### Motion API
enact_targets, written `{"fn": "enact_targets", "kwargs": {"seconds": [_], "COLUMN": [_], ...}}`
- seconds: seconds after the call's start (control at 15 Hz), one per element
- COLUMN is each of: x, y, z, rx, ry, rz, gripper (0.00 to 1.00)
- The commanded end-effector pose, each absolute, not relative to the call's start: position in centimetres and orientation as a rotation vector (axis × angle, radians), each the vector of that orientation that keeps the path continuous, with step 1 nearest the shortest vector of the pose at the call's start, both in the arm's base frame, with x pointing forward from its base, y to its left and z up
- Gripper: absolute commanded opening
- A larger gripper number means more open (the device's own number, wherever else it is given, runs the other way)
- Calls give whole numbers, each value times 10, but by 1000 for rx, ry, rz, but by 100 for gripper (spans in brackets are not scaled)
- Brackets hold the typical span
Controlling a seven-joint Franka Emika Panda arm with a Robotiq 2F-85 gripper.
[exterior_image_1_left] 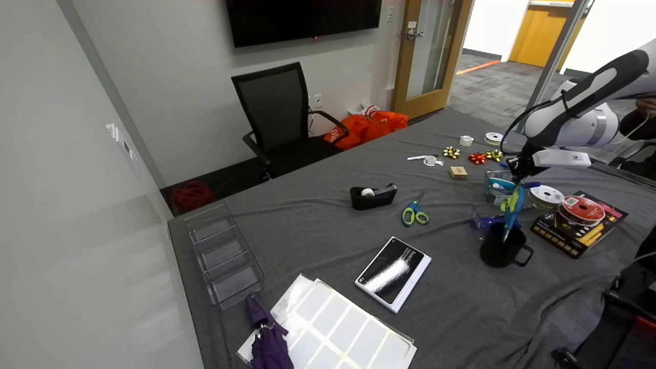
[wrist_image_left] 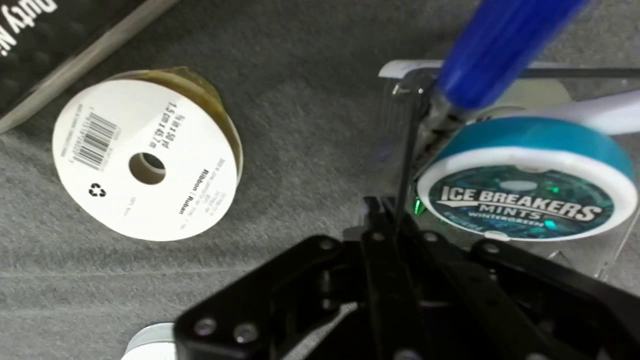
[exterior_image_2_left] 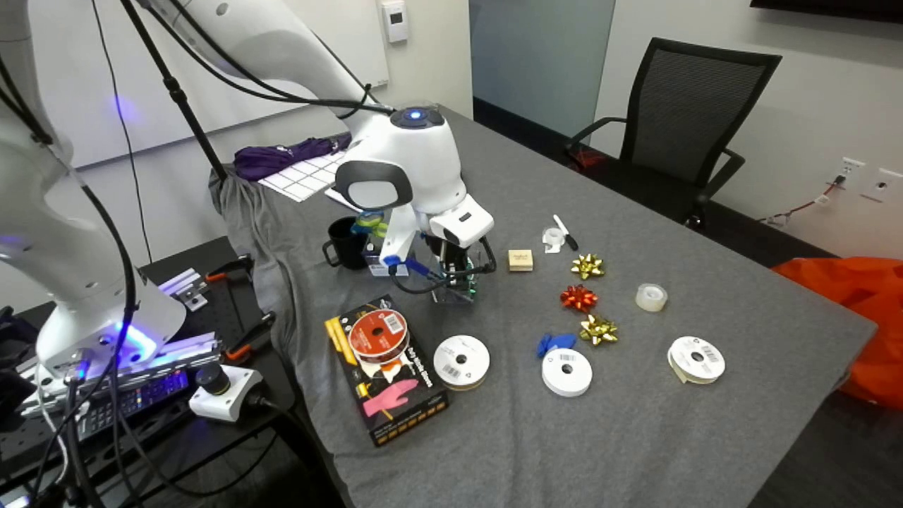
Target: Pick up the clear case with more than one item in it and move it to the left
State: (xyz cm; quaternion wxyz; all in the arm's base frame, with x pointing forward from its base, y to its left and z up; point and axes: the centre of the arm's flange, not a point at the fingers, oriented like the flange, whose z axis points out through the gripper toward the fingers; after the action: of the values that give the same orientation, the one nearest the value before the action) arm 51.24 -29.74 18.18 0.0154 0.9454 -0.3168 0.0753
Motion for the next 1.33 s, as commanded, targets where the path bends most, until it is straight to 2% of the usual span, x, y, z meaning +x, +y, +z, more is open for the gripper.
{"fn": "enact_targets", "kwargs": {"seconds": [0.0,0.73,1.27], "x": [517,583,609], "y": [-290,-215,-175], "z": [201,229,200], "rx": [2971,2828,2668], "ry": [-1080,-1451,-1693], "rz": [261,252,184], "gripper": [1,1,1]}}
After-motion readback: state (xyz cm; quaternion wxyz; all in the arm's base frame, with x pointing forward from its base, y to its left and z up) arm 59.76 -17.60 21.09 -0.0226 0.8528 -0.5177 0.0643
